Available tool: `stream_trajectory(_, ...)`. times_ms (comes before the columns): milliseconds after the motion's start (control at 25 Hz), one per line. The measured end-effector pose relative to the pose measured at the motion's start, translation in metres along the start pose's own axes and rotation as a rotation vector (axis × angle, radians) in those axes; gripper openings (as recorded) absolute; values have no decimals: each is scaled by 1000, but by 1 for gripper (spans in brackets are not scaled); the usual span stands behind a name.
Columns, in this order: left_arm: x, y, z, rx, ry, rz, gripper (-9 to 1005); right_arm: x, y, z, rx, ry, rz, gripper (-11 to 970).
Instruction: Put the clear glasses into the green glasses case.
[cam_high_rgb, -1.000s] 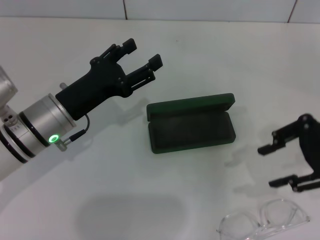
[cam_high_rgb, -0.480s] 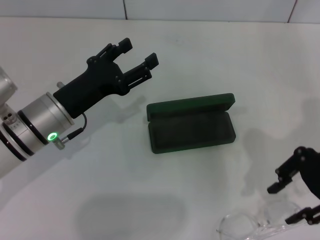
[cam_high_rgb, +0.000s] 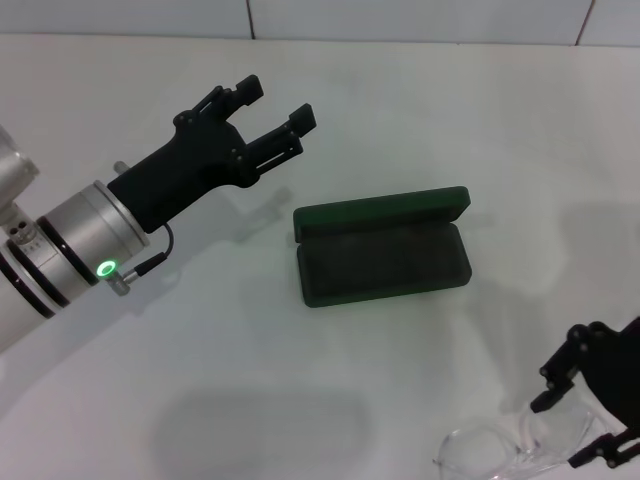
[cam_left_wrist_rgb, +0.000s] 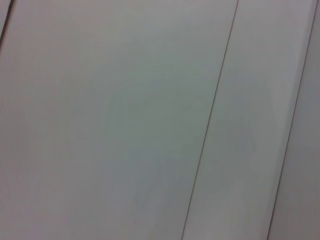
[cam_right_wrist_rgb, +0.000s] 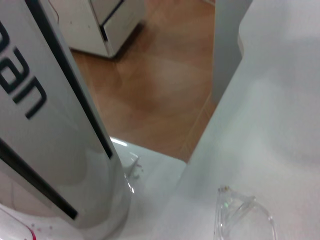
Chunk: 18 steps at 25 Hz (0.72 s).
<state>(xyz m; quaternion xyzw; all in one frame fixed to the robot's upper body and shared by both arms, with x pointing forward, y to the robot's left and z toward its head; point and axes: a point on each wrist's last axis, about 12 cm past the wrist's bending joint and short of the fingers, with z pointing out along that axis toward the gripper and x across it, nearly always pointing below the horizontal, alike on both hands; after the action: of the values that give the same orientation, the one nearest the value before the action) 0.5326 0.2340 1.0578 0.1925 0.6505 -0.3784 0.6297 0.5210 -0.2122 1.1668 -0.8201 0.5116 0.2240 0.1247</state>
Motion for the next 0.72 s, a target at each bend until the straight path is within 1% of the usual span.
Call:
stream_trajectory(360,0,1,0,-1,0,-3,889,-5,0,15,-33,34,-55,527)
stream_trajectory(720,-1,0,0,3,-3,-3,889,-11,-1,23,-53,49,-83,526)
